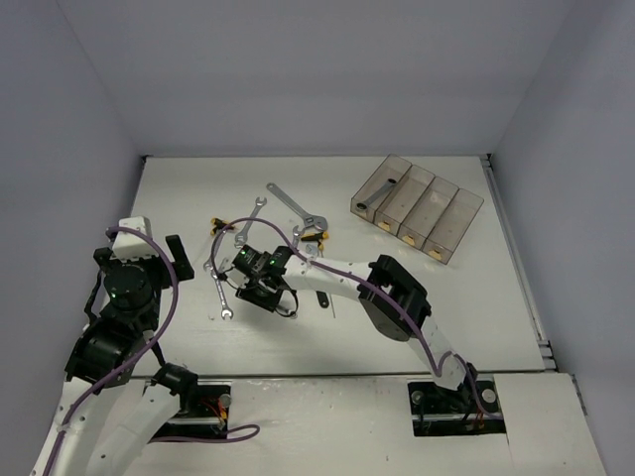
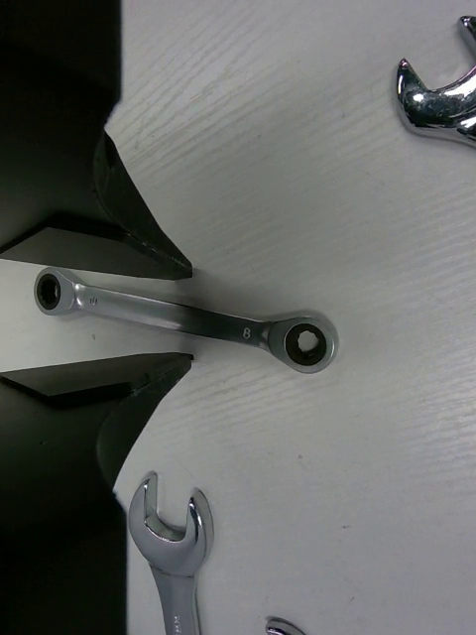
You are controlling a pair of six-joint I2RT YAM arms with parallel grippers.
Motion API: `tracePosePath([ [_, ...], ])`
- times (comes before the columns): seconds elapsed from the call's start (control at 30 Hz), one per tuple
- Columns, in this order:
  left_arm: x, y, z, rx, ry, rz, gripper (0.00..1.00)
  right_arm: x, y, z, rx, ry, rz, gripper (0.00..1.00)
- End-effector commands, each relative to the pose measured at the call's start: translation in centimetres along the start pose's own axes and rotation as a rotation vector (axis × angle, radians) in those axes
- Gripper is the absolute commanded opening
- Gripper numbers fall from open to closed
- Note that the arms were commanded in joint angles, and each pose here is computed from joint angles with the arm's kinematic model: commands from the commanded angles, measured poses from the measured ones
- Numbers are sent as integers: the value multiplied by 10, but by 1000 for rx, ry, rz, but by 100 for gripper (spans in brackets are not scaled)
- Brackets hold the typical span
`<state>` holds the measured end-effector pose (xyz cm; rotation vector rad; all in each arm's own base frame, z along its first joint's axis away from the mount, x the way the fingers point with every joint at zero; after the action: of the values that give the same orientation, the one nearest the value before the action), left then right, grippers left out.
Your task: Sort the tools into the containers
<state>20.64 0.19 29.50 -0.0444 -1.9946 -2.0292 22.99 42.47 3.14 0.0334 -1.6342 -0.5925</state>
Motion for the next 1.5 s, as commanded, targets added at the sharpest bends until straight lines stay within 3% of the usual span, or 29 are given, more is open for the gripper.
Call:
tracePosePath([
  [0.0,-3,12,-5,15,-14,-39,88,-8,-34,16,27,88,168,34],
  [0.13,-3,11,-5,15,-14,-37,88,-12,-41,19,38,117,212,35],
  [0.23,-3,11,-5,14,-13,-38,88,-16,-49,20,37,125,249,29],
  [0.37,-3,12,-5,15,-13,-39,88,-18,-63,20,28,124,304,3],
  [0.53,-3,11,-5,12,-13,-35,88,-9,-67,9,-32,106,297,0],
  [0.77,-3,11,-4,12,-5,-35,88,59,-9,-57,-263,-1,-23,0],
  [0.97,-4,11,-4,13,-7,-34,88,141,10,-152,-618,-170,-275,0],
  [1.23,-4,10,-5,13,-10,-33,88,247,-44,-310,-1149,-417,-594,0],
  [1.47,-5,10,-5,8,-6,-30,88,255,-73,-398,-1459,-401,-772,0],
])
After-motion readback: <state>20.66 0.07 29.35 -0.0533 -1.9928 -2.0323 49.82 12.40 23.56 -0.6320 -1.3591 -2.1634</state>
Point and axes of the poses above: each gripper's point midway between its finger pads, its own x axis back along the fingers, its own z axis along the line the jaws close on, y = z × x, the point moved 2 cm from there along x, back along the fingers, and after that the axes turned 3 degrees about -x, right-handed, at the moved point
